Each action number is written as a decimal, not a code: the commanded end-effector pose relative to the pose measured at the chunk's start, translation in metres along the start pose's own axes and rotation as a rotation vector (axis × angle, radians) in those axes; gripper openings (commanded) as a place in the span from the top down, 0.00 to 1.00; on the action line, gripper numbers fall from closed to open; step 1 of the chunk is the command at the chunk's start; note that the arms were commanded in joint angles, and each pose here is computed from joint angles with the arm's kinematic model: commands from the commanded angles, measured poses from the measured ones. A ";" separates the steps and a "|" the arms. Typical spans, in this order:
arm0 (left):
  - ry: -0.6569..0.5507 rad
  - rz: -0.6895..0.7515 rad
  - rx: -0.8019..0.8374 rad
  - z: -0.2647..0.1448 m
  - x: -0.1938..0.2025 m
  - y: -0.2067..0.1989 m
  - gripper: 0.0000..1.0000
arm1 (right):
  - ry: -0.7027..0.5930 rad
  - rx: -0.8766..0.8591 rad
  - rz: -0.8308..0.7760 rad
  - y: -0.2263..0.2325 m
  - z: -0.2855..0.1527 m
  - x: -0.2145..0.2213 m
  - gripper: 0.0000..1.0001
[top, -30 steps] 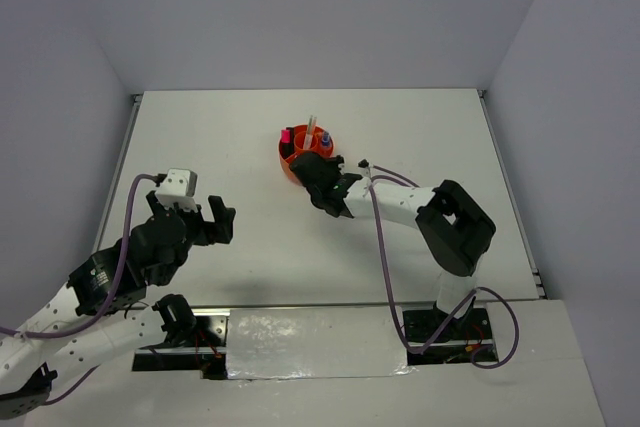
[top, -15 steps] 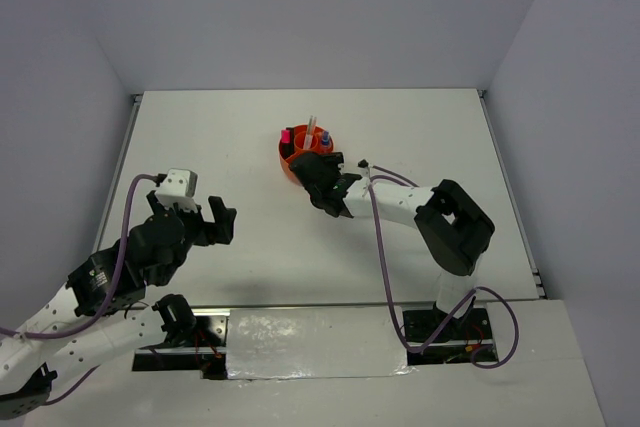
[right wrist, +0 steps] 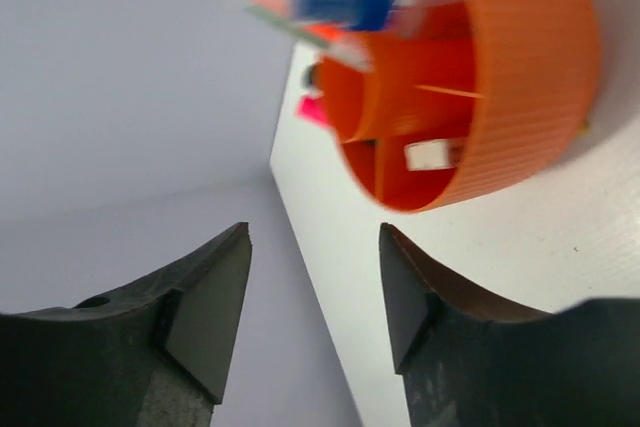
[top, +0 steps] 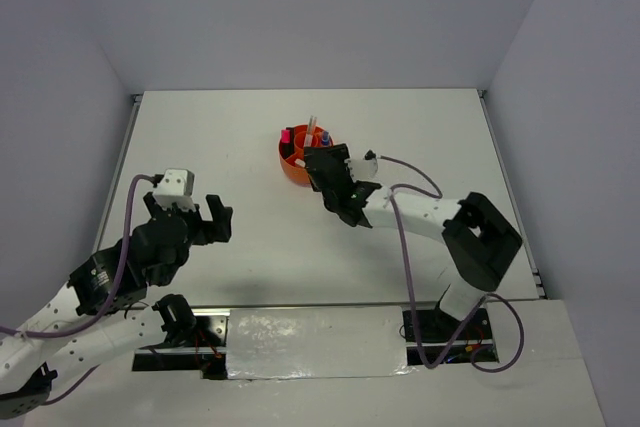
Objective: Sort the stationery into containers
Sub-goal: Reset both arms
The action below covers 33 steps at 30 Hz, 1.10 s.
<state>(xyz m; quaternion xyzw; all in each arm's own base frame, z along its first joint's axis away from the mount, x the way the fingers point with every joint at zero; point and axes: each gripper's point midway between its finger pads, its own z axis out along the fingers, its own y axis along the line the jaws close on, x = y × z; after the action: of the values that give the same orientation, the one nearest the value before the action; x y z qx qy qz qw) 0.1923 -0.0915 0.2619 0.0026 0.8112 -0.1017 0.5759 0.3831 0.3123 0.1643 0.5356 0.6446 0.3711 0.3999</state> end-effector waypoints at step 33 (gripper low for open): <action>-0.059 -0.219 -0.366 -0.013 -0.015 0.093 0.01 | 0.008 -0.240 -1.300 0.011 -0.288 -0.261 0.00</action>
<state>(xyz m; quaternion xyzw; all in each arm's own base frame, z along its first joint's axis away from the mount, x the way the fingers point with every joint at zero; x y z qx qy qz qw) 0.1962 0.0081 0.2779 -0.2091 0.7836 -0.0102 0.5849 0.1616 0.0500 0.3379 -0.0070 0.7792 0.1336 0.6124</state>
